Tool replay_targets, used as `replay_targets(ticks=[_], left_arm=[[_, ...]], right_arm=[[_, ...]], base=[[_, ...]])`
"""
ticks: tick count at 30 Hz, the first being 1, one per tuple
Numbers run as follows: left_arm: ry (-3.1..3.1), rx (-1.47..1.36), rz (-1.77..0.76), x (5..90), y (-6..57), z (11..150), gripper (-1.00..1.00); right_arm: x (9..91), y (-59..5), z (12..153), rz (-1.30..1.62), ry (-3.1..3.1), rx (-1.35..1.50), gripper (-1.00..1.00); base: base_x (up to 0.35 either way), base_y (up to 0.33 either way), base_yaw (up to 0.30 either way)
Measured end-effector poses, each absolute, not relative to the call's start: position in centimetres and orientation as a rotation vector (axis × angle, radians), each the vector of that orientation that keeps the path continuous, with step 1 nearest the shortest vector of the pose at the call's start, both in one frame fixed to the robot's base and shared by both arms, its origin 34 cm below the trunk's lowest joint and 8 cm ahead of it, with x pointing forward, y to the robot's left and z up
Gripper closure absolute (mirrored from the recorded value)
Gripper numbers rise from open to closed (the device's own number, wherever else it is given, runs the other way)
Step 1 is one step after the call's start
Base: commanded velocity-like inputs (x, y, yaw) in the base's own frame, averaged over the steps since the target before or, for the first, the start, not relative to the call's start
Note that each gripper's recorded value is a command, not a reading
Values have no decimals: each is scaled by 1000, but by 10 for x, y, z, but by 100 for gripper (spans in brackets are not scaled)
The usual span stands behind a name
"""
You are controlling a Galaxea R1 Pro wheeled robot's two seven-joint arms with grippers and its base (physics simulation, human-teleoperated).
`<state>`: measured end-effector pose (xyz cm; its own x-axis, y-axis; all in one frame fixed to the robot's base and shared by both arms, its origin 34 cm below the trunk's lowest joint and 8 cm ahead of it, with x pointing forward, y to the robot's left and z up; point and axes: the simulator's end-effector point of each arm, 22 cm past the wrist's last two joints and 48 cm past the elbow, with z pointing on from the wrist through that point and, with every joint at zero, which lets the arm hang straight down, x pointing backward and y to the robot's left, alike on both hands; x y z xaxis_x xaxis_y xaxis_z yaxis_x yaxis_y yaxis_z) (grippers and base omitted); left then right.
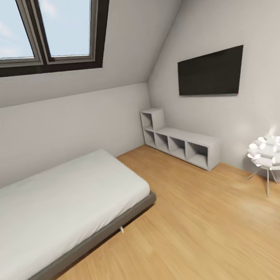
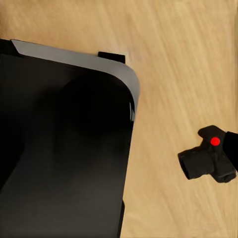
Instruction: Attach the digital camera to the camera tripod in the bedroom.
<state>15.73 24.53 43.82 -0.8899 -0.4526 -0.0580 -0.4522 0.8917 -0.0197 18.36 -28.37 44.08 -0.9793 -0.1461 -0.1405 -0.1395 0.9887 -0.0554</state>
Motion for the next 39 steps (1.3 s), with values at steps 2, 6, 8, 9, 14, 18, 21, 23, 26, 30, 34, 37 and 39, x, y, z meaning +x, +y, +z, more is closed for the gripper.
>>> replay_targets(ticks=[2,6,8,9,14,18,21,23,26,30,34,37,39], left_arm=[[2995,-715,-8,158,245,438,-100],[2992,-712,-7,158,246,438,-100],[2991,-710,-7,159,246,438,-100],[2991,-710,-7,159,246,438,-100],[2991,-709,-5,158,247,438,-100],[2990,-709,-3,158,247,438,-100],[2990,-710,-2,158,247,438,-100],[2990,-709,-3,158,247,438,-100],[2989,-710,-2,159,247,438,-100],[2989,-710,-1,159,247,438,-100],[2988,-712,0,159,248,438,-100],[2987,-714,0,159,248,438,-100],[2985,-721,1,159,248,438,-100]], right_arm=[[183,-283,441,-67,2989,-211,-100],[181,-283,441,-67,2998,-197,-100],[180,-283,440,-67,3001,-193,-100],[180,-283,440,-67,3002,-192,-100],[180,-283,440,-67,3001,-185,-100],[180,-283,440,-68,3000,-175,-100],[180,-283,440,-68,3000,-172,-100],[180,-283,440,-68,2999,-171,-100],[181,-283,440,-68,3000,-170,-100],[181,-283,440,-68,3000,-171,-100],[181,-284,440,-69,3000,-171,-100],[181,-284,440,-70,3000,-172,-100],[181,-284,440,-69,3000,-172,-100]], base=[[325,1,-73],[325,1,-177],[325,0,-236],[325,0,-254],[325,0,-278],[325,0,-291],[325,0,-294],[284,0,-295],[172,0,-295],[77,0,-296],[20,0,-296],[4,0,-296],[2,0,-296]])
